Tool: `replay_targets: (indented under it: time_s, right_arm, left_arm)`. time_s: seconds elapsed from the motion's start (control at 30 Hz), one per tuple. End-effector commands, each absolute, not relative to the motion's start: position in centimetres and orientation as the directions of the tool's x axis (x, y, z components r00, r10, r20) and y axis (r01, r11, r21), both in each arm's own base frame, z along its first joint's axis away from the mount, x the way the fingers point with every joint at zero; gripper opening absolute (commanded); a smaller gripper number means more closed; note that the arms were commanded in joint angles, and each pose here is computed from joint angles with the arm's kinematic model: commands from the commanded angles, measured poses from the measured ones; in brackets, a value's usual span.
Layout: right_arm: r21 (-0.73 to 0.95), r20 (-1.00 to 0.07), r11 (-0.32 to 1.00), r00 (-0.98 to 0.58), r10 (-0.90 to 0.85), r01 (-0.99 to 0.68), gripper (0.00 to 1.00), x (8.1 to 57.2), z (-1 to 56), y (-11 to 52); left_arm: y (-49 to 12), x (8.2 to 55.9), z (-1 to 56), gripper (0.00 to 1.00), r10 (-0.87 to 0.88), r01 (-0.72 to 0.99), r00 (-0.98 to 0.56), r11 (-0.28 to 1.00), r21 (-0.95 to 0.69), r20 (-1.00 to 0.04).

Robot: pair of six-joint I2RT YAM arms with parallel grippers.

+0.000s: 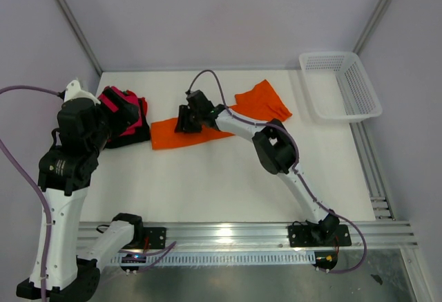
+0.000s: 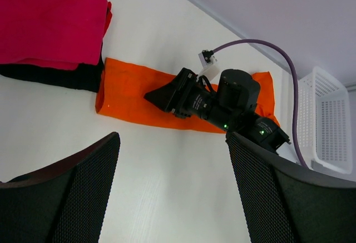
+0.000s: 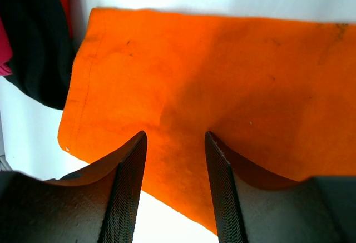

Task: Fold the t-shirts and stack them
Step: Rotate the tshirt 90 degrees

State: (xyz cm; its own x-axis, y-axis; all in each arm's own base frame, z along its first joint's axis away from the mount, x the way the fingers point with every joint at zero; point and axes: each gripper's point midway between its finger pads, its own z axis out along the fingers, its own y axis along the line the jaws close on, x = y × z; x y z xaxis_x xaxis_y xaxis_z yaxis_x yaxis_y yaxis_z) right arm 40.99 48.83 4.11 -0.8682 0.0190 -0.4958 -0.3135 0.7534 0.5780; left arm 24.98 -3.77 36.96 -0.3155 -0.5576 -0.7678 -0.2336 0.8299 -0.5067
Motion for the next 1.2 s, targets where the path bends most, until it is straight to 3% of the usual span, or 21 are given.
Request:
replay_targets:
  time_s: [0.0, 0.47, 1.17]
  right_arm:
    - [0.558, -0.438, 0.783, -0.899, -0.002, -0.274, 0.51, 38.9, 2.8, 48.4]
    - [0.429, -0.239, 0.850, -0.946, -0.221, -0.307, 0.51, 30.0, -1.9, 43.8]
    - [0.388, -0.023, 0.852, -0.928, -0.372, -0.351, 0.51, 15.2, -0.1, 33.1]
  left_arm:
    - [-3.9, 24.7, 38.3, 0.81, -0.575, -0.211, -0.289, 0.818, -0.535, -0.765]
    - [-4.2, 25.2, 38.3, 0.82, -0.578, -0.199, -0.288, 0.816, -0.542, -0.764]
    - [-6.6, 30.8, 40.1, 0.82, -0.505, -0.094, -0.342, 0.858, -0.506, -0.793]
